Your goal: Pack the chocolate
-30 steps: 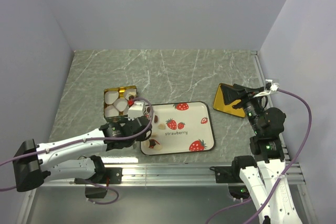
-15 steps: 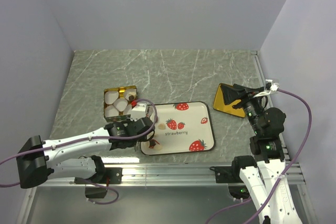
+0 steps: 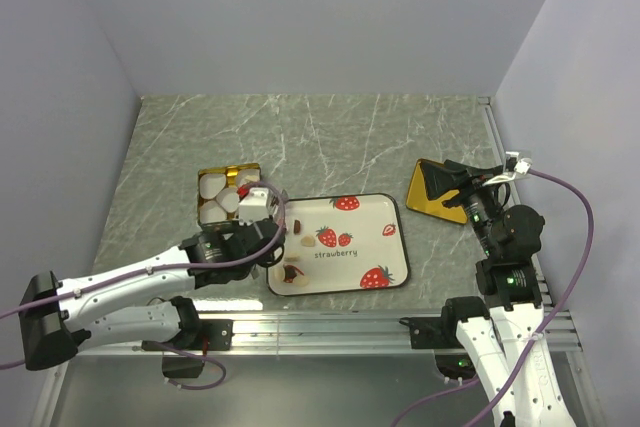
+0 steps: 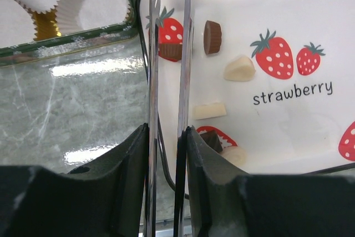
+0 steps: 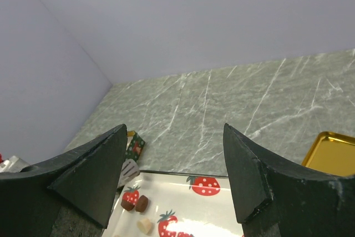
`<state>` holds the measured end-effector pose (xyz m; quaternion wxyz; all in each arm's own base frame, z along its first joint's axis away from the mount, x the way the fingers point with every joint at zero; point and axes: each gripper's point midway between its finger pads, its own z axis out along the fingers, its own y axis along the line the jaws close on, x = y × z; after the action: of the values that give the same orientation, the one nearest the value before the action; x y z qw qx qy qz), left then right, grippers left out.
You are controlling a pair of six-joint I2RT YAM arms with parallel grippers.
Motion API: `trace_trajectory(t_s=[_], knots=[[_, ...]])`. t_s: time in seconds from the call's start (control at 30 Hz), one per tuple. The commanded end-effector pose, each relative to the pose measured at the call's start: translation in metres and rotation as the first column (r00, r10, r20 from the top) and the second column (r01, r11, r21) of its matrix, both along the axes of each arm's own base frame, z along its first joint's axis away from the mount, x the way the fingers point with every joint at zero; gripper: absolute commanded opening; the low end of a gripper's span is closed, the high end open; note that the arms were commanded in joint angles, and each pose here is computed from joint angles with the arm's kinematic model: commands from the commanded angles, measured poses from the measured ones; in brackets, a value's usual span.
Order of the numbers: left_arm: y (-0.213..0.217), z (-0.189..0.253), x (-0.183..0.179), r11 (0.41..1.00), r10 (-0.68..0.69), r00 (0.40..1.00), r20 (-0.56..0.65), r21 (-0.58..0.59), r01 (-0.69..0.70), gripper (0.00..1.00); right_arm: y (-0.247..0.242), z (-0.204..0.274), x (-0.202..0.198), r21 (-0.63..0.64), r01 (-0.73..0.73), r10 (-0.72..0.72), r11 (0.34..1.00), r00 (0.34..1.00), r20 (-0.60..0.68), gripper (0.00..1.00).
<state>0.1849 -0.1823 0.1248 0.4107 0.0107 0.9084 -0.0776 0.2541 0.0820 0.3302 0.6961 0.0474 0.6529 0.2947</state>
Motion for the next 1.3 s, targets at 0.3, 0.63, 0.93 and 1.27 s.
trace_trajectory(t_s=[0.3, 0.63, 0.93, 1.27], knots=[[0.020, 0.030, 0.042, 0.997, 0.056, 0.993, 0.104, -0.058, -0.050, 0.29, 0.001, 0.009, 0.000, -0.002, -0.002, 0.002, 1.000, 0.999, 0.041, 0.76], [0.063, 0.051, 0.072, 0.977, 0.208, 0.961, 0.181, -0.091, -0.194, 0.30, 0.000, 0.010, 0.001, -0.005, 0.003, -0.003, 1.000, 0.999, 0.044, 0.76], [0.100, 0.048, 0.082, 0.936, 0.351, 0.916, 0.192, -0.062, -0.346, 0.31, 0.001, 0.010, -0.001, -0.005, -0.001, 0.002, 1.000, 0.999, 0.050, 0.76], [0.114, 0.037, 0.083, 0.910, 0.414, 0.897, 0.156, -0.072, -0.408, 0.32, 0.004, 0.011, -0.001, 0.001, -0.021, 0.021, 1.000, 0.998, 0.054, 0.76]])
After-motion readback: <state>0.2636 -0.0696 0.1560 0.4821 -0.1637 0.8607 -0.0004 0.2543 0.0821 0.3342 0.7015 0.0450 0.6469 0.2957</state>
